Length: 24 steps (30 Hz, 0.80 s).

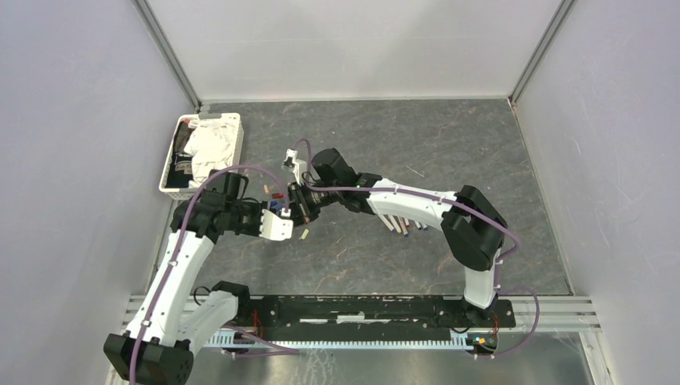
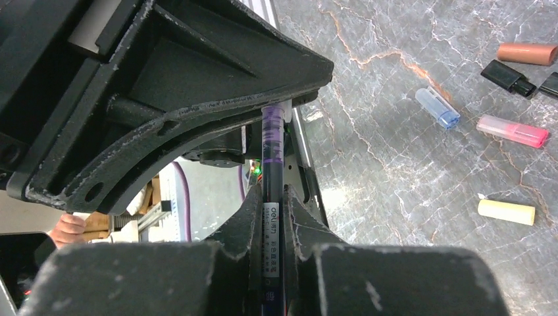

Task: Open the pen caps
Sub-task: Open the pen cap from the pen.

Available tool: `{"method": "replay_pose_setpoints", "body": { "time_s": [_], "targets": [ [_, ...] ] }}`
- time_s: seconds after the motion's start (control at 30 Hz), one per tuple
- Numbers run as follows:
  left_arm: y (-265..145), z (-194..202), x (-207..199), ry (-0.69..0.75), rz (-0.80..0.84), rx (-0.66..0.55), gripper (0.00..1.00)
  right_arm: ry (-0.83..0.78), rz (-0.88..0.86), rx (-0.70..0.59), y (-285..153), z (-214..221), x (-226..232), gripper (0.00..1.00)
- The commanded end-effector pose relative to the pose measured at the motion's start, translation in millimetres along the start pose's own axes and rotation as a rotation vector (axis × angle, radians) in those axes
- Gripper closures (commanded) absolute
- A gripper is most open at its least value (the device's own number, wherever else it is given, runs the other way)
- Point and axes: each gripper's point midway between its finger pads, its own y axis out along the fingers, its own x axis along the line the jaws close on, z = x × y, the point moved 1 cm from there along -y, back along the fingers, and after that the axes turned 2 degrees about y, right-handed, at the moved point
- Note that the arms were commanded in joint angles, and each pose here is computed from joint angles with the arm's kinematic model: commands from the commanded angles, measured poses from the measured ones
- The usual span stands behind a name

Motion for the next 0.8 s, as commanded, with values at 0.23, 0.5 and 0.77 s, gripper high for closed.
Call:
{"method": "replay_pose_setpoints", "body": {
  "time_s": [0.23, 0.5, 0.77],
  "targets": [
    [-3, -11, -3, 0.067, 0.021, -0.048, 0.98, -0.073, -0.060, -0.025, -6, -17, 18, 0.57],
    [-7, -13, -1, 0.076, 0.023, -0.049, 0.98, -0.063, -0.091, -0.012, 9, -23, 21, 0.59],
    [-6, -13, 4, 0.072, 0.009, -0.051, 0.98, -0.048, -0.124, 0.039, 14, -5, 19, 0.60]
  ]
}}
